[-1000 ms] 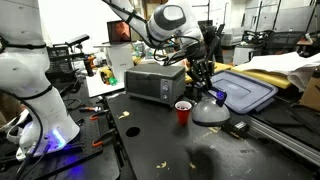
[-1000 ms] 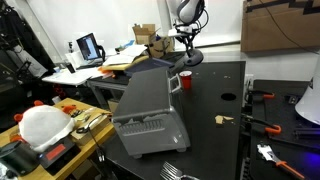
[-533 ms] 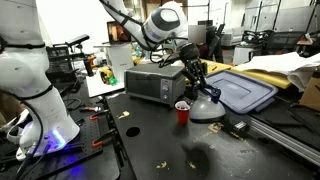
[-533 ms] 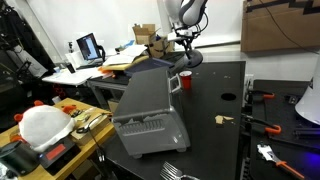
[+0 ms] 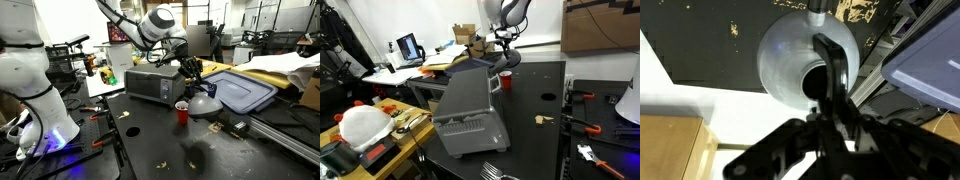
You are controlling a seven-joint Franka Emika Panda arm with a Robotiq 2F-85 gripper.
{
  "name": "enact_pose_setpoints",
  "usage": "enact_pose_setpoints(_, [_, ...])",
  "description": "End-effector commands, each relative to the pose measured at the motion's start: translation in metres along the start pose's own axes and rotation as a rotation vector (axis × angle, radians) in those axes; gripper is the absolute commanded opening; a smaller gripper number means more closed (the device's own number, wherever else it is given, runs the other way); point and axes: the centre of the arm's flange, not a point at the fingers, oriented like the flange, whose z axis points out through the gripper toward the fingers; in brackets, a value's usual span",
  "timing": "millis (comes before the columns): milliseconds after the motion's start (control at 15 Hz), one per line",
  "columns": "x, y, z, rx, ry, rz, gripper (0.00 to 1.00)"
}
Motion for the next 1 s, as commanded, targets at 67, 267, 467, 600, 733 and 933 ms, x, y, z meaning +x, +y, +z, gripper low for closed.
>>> enact_pose_setpoints(67, [-0.014, 0.010, -0.019, 0.030, 0.056, 0.039, 0.05])
enact_pose_setpoints(267, [-0.019, 0.011, -0.022, 0.034, 0.085, 0.036, 0.05])
enact_pose_setpoints(467, [-0.024, 0.014, -0.026, 0.031, 0.101, 0.031, 0.05])
enact_pose_setpoints(600, [-0.029, 0.017, -0.029, 0.029, 0.126, 0.025, 0.05])
enact_pose_setpoints(733, [-0.034, 0.020, -0.031, 0.034, 0.165, 0.024, 0.05])
enact_pose_setpoints(933, [-0.041, 0.026, -0.032, 0.035, 0.218, 0.014, 0.05])
